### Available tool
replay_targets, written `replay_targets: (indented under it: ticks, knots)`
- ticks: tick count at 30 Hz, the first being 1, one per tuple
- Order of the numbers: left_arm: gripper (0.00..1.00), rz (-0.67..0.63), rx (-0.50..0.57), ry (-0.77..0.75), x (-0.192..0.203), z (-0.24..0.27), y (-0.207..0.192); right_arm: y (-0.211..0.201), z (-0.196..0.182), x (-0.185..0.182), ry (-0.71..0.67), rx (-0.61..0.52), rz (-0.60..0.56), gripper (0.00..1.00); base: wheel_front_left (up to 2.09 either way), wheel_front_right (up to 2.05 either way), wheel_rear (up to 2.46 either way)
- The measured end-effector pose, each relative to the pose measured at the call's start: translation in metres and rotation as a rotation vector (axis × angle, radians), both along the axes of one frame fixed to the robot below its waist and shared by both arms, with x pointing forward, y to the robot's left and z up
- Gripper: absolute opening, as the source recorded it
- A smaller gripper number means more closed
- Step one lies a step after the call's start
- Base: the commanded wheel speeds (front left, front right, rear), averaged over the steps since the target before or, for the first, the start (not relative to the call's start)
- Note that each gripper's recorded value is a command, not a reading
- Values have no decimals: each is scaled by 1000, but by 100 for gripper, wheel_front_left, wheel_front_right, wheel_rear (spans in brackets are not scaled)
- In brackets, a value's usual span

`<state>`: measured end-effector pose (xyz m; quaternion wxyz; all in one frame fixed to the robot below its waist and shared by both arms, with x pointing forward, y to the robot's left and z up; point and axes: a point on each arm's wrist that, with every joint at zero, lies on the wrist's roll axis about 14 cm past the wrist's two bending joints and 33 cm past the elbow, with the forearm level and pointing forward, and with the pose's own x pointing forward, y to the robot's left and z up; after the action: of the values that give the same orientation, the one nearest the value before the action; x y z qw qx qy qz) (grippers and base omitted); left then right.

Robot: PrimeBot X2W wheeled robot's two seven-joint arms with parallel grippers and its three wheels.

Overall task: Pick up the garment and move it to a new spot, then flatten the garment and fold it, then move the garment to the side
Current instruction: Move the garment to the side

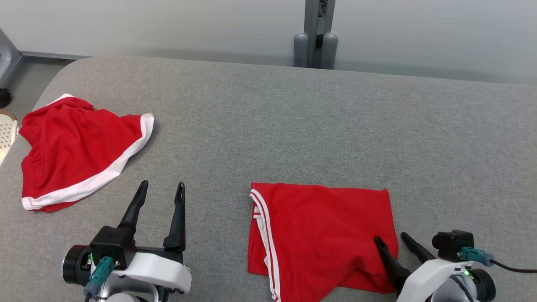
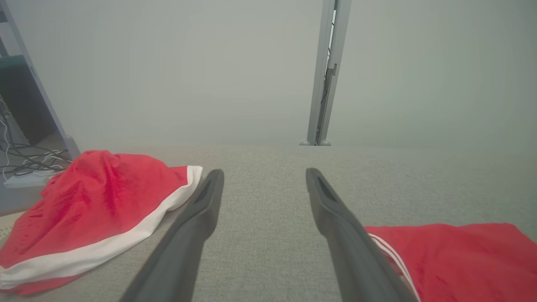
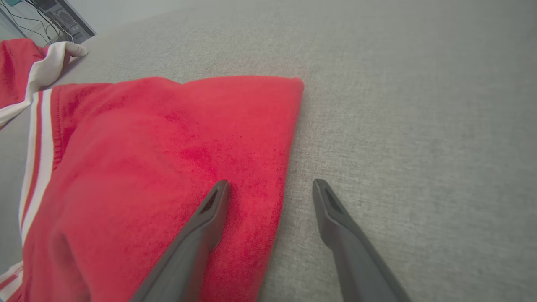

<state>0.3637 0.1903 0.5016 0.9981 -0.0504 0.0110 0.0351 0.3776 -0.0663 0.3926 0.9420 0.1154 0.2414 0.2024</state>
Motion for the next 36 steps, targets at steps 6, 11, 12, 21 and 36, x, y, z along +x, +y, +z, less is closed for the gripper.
replay_targets:
  ticks: [6,11,12,21,36]
  knots:
    - [100,18,-9,17,1,-9,4,23,-15,0,115,81,41,57,0,0,0]
    - [100,7,-10,12,10,-10,1,23,-9,6,86,84,68,0,0,0,0]
    - [100,1,-12,12,12,-11,-1,19,-4,10,56,68,75,0,0,0,0]
    - [100,-98,-19,7,35,-15,-31,-45,70,40,-266,-193,126,0,0,0,0]
    - [100,-409,-35,-30,98,-20,-129,-209,87,34,-252,-578,-128,0,0,0,0]
